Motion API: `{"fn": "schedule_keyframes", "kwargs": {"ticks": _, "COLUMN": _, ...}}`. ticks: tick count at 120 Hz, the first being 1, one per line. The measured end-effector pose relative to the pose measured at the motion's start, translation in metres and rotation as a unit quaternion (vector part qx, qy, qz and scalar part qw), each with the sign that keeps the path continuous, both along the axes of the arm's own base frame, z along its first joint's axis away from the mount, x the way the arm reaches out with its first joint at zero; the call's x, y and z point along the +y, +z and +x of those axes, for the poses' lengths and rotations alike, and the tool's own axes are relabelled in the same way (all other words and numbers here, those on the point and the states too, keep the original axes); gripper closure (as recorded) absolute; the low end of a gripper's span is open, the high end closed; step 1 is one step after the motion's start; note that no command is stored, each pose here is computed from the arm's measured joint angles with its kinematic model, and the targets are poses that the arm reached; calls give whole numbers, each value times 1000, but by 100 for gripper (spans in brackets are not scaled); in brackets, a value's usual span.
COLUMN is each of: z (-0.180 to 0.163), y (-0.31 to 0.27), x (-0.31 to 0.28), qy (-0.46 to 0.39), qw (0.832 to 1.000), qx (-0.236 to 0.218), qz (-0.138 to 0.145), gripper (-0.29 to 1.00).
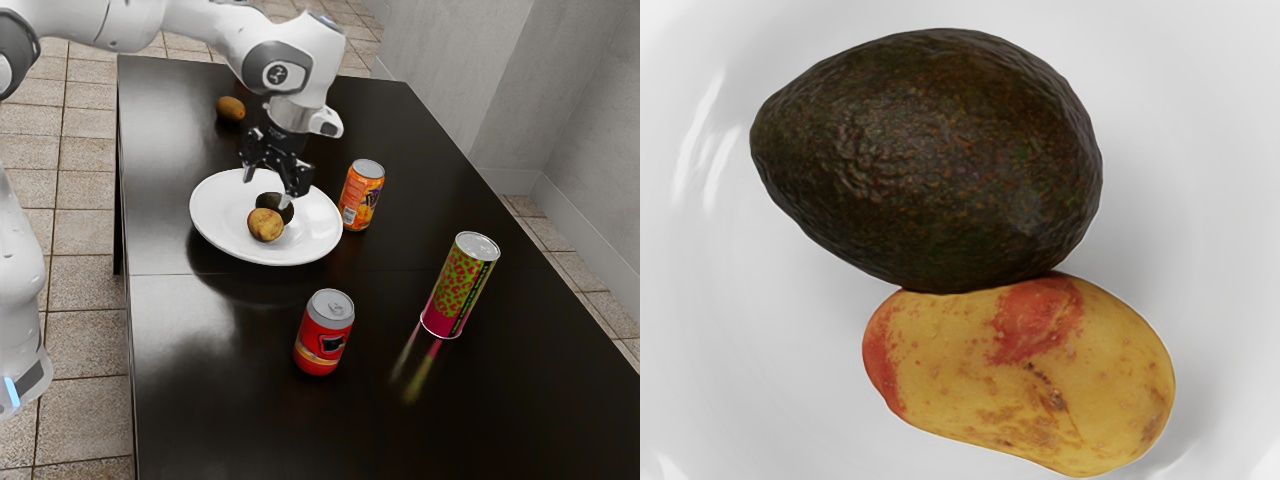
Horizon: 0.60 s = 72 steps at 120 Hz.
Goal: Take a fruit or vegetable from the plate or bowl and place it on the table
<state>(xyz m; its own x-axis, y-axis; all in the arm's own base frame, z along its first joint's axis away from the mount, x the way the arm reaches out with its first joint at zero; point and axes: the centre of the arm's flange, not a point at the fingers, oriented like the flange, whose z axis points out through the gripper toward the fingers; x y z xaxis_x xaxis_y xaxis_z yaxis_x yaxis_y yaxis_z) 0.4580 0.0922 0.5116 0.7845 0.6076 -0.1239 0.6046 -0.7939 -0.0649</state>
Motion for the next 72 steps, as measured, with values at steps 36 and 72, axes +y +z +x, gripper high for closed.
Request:
{"fn": "schedule_keyframes", "kwargs": {"ticks": 36, "z": 6, "y": 1, "x": 4, "qy": -6, "qw": 999, "qx": -24, "qz": 21, "gripper": 0}}
{"fn": "schedule_keyframes", "kwargs": {"ticks": 72, "z": 19, "y": -15, "x": -1, "qy": -4, "qw": 999, "qx": -28, "qz": 27, "gripper": 0}}
